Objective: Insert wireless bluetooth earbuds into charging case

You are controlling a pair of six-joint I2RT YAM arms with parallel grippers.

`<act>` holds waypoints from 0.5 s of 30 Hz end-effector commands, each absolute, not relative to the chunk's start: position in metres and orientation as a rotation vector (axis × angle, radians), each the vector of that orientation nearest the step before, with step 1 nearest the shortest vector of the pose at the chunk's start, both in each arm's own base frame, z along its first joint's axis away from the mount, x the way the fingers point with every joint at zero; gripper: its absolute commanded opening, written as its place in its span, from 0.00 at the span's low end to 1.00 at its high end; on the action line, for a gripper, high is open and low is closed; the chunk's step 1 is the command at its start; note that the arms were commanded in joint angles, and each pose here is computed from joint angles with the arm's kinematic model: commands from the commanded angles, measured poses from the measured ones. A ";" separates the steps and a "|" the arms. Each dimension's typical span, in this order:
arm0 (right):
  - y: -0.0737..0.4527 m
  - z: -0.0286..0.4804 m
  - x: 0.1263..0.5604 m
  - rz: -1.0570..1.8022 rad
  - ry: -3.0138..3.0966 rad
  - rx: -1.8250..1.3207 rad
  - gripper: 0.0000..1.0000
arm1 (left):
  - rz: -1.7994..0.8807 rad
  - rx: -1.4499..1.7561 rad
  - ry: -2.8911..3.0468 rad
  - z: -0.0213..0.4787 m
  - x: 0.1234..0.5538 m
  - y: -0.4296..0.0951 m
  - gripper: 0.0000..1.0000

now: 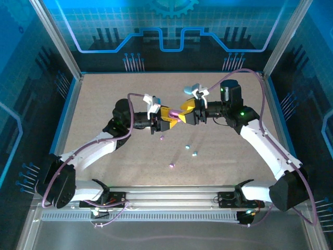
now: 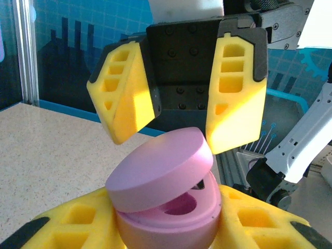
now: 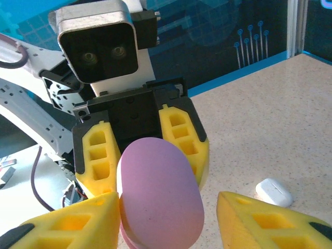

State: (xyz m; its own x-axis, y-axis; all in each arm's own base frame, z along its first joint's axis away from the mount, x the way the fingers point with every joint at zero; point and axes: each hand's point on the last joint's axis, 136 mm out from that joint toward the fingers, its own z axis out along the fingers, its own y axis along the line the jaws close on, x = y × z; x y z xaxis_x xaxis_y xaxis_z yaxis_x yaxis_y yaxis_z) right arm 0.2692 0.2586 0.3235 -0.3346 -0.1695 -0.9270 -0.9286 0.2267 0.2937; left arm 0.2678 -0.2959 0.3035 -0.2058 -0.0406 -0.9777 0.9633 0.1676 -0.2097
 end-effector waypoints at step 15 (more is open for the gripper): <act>0.263 0.320 0.280 0.817 1.631 -1.135 0.45 | -1.271 1.040 1.323 0.326 0.247 -0.297 0.31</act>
State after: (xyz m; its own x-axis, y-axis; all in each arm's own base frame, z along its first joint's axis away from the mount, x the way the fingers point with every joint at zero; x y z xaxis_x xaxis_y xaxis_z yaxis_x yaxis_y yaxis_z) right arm 0.2663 0.2664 0.3218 -0.1667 -0.2516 -0.9534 -0.9544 0.2842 0.0919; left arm 0.2686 -0.2954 0.2980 -0.2331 -0.0277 -0.9721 0.9564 0.1744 -0.2343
